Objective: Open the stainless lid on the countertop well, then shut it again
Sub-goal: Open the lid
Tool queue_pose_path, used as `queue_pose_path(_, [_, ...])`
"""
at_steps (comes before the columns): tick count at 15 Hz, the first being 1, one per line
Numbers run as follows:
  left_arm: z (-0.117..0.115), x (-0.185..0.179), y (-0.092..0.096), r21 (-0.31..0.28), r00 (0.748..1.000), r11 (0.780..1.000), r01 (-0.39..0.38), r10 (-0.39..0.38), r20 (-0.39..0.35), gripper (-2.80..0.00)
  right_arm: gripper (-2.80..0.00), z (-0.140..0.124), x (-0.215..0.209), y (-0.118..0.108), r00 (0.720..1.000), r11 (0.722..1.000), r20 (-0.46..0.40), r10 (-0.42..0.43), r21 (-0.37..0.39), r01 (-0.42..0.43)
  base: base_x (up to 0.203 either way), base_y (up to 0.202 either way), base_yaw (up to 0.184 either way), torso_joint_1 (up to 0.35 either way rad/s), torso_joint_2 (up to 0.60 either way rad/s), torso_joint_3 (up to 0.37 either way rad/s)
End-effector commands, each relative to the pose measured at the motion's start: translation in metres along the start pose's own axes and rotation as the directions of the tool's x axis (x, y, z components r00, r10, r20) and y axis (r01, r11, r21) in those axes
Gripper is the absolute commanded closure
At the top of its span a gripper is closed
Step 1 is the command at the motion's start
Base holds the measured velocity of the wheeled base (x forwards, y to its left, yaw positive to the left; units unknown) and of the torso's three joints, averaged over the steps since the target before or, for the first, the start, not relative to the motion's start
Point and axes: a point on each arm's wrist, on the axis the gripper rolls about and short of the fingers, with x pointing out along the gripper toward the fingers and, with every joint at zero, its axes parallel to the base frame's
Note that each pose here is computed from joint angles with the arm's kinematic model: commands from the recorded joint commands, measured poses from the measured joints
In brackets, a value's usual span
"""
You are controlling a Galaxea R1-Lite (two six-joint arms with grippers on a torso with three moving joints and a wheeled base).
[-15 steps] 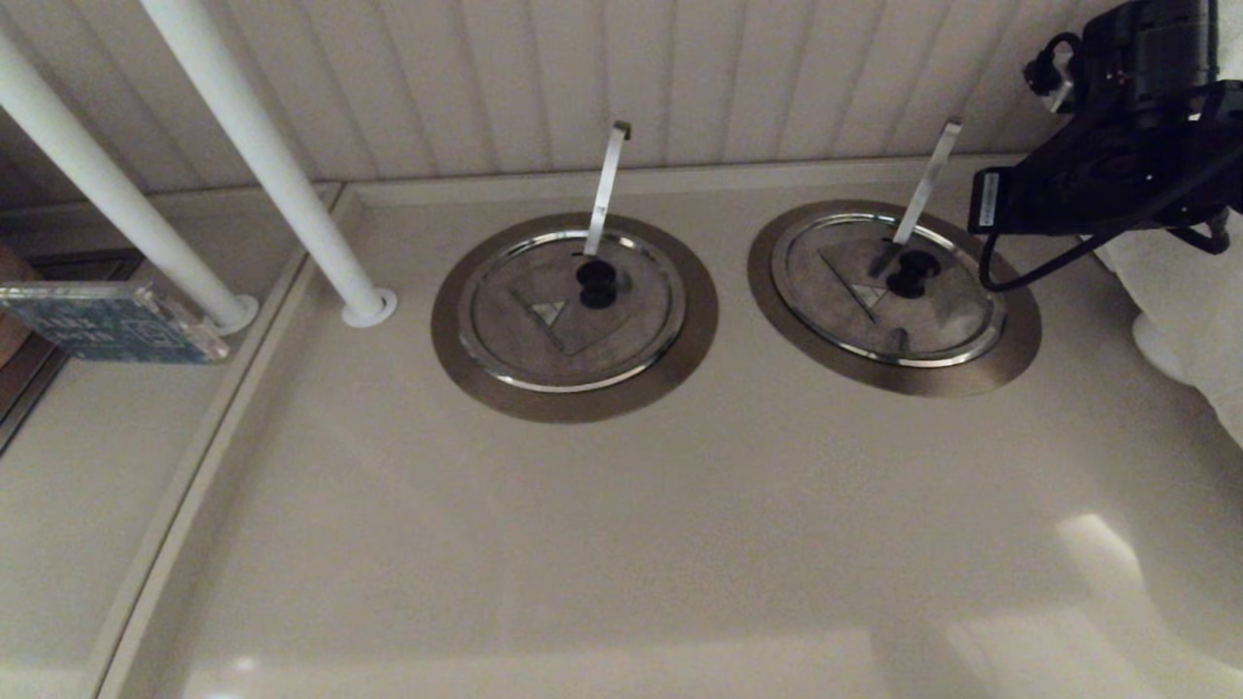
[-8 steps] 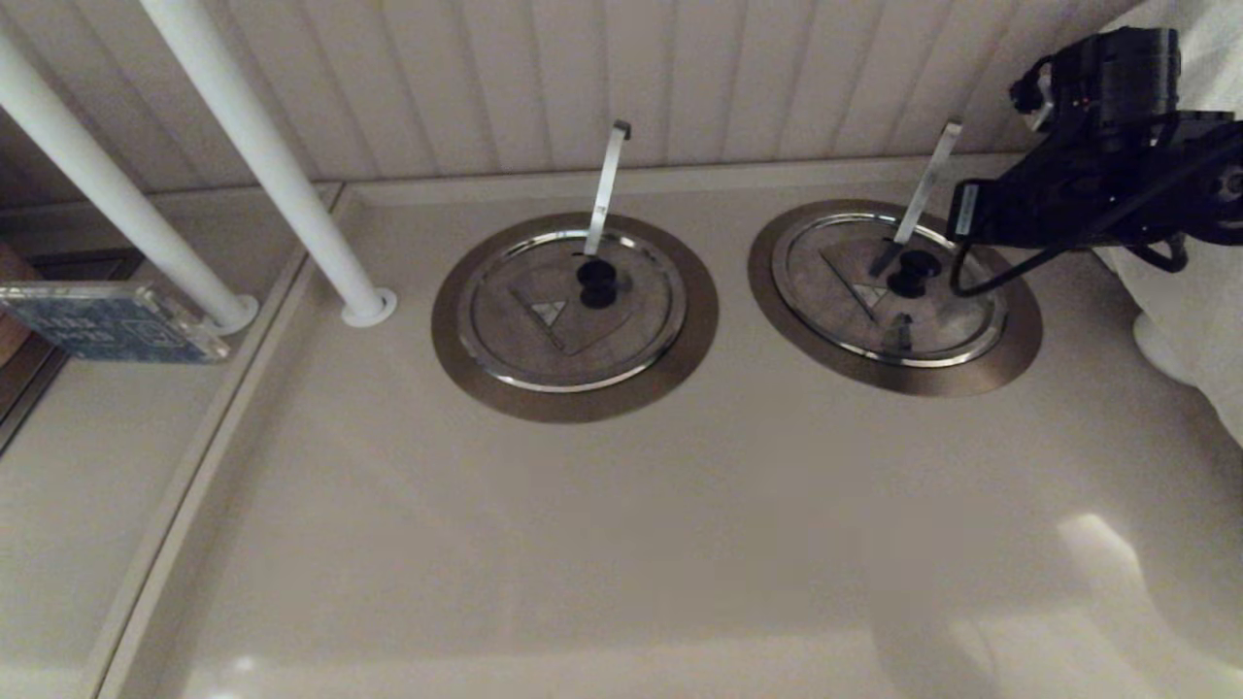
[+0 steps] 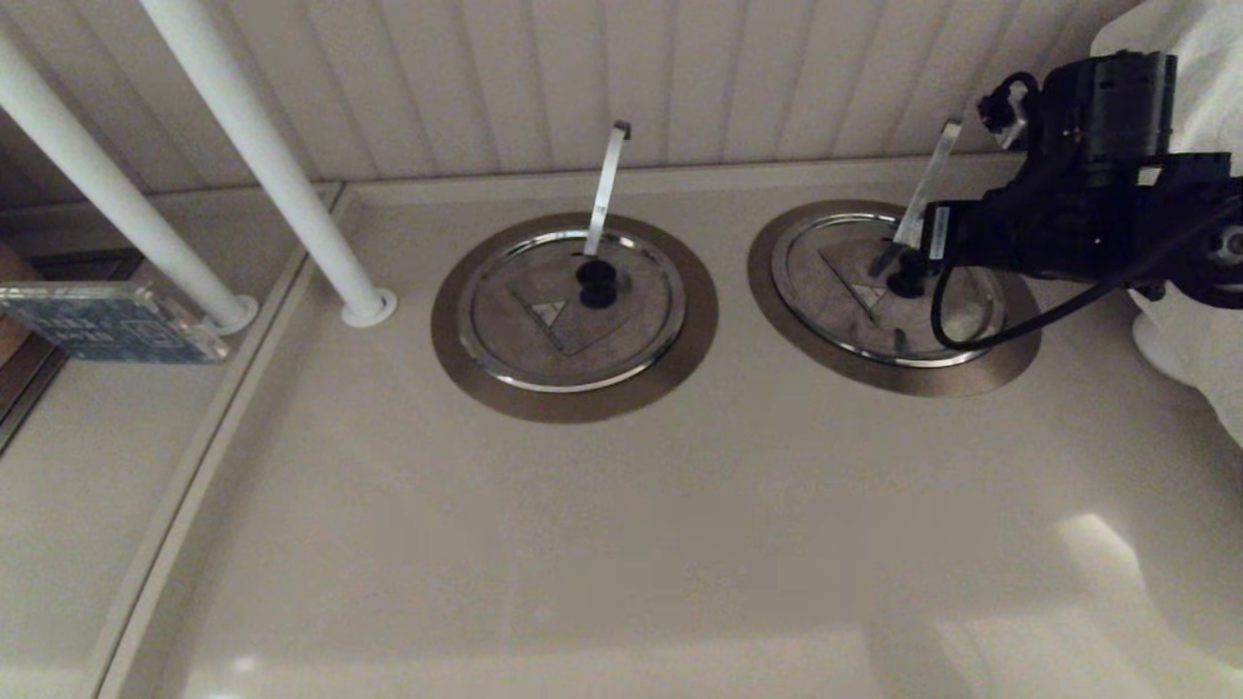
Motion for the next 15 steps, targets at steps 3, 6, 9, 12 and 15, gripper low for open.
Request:
queue_pose_path(3, [0.0,0.0,0.0,-0.001,1.0,1.0,0.0,0.0,0.001,0.0,-2.8,-0.013,0.021,-0.006,0.973,0.999,0.228,-0.025,-0.022,0.031,0.0,0.0,0.0,0.0,0.0,0.0])
queue_pose_path(6, [0.0,0.0,0.0,0.0,1.0,1.0,0.0,0.0,0.003,0.0,-2.8,-0.035,0.042,-0.003,0.958,0.998,0.286,-0.023,-0.057,0.041,0.0,0.0,0.0,0.0,0.0,0.0])
queue_pose_path(9, [0.0,0.0,0.0,-0.001,1.0,1.0,0.0,0.0,0.002,0.0,-2.8,-0.049,0.055,0.002,0.972,0.999,0.236,-0.017,-0.024,0.024,0.0,0.0,0.0,0.0,0.0,0.0])
queue_pose_path(12, [0.0,0.0,0.0,0.0,1.0,1.0,0.0,0.0,0.003,0.0,-2.8,-0.065,0.068,0.008,0.981,1.0,0.195,-0.013,-0.005,0.014,0.0,0.0,0.0,0.0,0.0,0.0])
queue_pose_path(15, [0.0,0.0,0.0,0.0,1.0,1.0,0.0,0.0,0.001,0.0,-2.8,-0.069,0.078,0.013,0.981,0.999,0.191,-0.009,0.051,-0.001,0.0,0.0,0.0,0.0,0.0,0.0])
